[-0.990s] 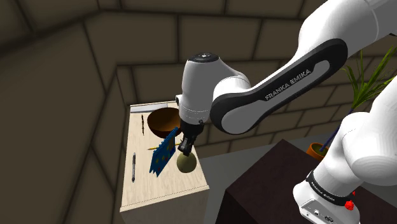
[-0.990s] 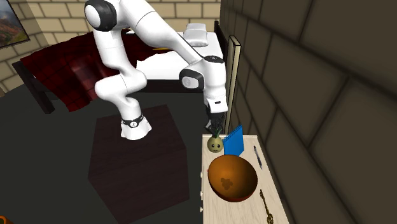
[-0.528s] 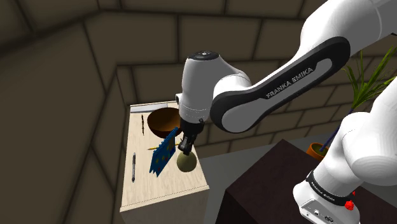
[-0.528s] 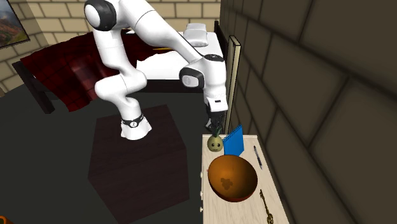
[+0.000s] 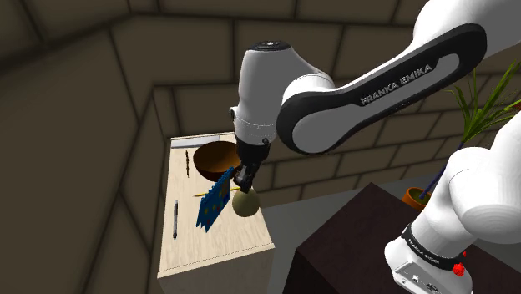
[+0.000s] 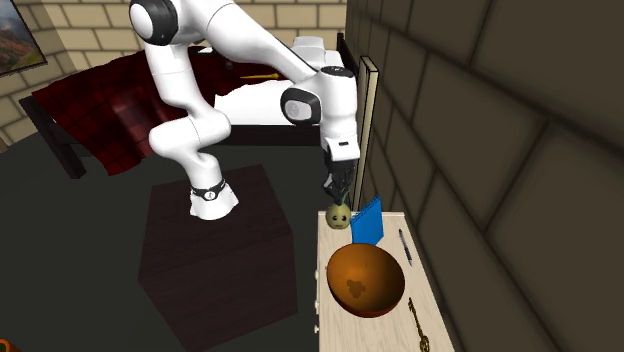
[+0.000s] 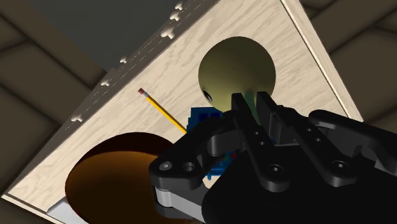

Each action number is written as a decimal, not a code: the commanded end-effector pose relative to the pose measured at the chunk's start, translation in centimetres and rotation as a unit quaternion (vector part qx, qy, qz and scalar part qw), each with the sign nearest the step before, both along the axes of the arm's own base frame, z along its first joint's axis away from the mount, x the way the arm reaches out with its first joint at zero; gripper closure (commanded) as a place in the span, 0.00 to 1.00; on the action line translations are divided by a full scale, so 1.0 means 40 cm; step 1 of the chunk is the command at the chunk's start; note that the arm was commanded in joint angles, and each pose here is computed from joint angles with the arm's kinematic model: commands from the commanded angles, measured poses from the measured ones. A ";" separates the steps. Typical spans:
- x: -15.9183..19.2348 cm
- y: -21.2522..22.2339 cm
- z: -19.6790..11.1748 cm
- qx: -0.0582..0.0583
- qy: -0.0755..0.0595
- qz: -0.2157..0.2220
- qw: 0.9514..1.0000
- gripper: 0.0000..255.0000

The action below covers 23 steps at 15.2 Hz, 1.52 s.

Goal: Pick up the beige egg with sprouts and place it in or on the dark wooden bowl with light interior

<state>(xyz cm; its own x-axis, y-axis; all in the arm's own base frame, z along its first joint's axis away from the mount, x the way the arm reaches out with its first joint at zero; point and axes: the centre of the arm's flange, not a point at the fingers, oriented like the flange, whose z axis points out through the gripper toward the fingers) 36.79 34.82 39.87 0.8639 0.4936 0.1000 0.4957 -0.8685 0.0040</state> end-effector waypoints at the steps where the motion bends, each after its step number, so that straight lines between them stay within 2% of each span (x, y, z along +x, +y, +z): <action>1: -0.001 0.000 0.028 0.000 0.000 0.000 1.000 1.00; 23: -0.001 0.000 0.308 0.000 0.000 0.000 1.000 1.00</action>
